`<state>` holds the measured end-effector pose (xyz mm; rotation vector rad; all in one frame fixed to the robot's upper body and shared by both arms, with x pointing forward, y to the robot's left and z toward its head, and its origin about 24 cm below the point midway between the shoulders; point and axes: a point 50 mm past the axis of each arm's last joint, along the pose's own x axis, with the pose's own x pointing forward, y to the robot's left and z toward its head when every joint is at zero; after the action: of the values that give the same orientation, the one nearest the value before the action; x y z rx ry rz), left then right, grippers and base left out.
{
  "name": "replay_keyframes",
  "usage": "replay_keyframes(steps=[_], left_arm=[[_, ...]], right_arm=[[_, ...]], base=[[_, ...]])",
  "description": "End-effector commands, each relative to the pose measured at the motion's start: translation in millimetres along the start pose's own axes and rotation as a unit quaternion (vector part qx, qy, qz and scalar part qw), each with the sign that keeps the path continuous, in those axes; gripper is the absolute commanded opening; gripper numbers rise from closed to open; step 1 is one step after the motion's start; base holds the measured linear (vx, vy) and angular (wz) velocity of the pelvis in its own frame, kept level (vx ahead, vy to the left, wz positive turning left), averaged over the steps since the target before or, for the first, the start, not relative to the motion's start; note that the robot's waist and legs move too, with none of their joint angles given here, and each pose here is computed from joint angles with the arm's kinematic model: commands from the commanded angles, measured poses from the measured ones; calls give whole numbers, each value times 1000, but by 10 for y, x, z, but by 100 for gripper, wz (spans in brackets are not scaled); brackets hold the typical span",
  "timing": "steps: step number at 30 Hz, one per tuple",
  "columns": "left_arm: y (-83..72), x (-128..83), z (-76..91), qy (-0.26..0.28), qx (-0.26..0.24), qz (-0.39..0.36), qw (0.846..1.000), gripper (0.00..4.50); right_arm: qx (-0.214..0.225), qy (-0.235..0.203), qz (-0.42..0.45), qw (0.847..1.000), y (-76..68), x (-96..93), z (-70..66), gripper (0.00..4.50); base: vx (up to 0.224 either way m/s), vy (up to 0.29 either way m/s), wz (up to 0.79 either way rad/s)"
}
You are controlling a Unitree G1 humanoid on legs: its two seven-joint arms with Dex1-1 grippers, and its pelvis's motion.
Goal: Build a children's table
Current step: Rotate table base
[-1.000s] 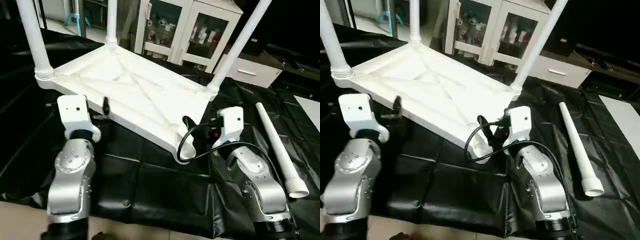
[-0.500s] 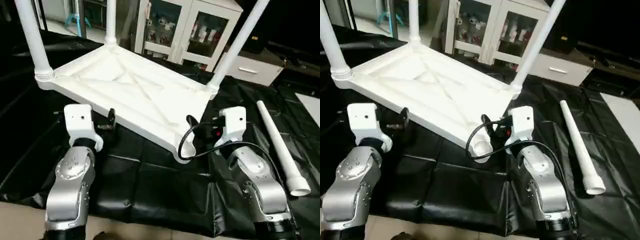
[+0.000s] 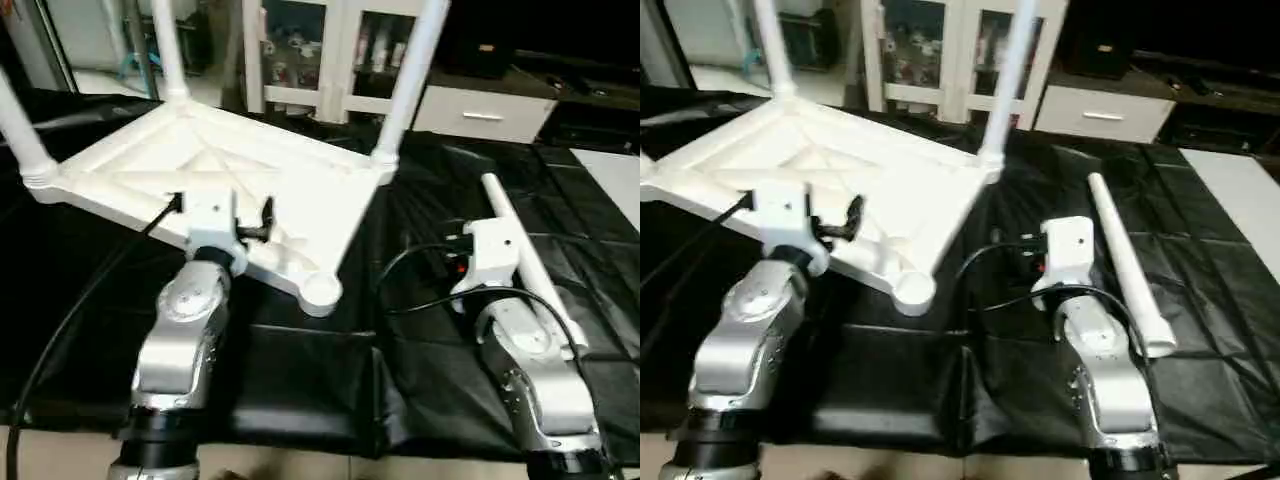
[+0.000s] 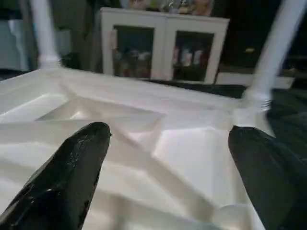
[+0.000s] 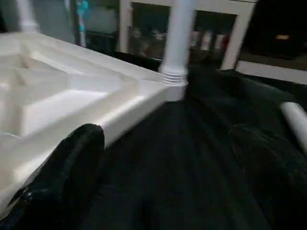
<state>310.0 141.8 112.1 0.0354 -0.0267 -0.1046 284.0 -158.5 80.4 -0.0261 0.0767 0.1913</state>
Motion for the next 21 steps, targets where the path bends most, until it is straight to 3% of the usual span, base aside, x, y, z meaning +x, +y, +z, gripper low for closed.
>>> replay_keyframes(steps=[1, 8, 11, 14, 18, 21], left_arm=[[61, -15, -43, 5, 7, 15, 1000, 442], [102, -56, -72, 5, 19, 25, 999, 442], [117, -82, -118, 24, -12, 36, 999, 442], [149, -85, -110, 22, 3, 52, 998, 442], [153, -103, -97, 13, 21, 59, 998, 442], [108, -135, -62, -1, 8, 45, 999, 442]], right_arm=[[-3, 8, 0, 1000, -6, 13, -4, 450], [-3, 13, -1, 1000, -12, 42, -11, 450], [1, 12, 0, 1000, 5, 41, 2, 450], [2, 11, 1, 1000, 10, 38, 11, 450], [4, 11, 3, 1000, 15, 31, 17, 450], [7, 13, 13, 1000, 40, 26, 21, 450]], base=[[-12, -136, 0], [-65, -208, -6], [-104, -285, -4], [-108, -177, -4], [-131, -87, -6], [-105, 24, 6]])
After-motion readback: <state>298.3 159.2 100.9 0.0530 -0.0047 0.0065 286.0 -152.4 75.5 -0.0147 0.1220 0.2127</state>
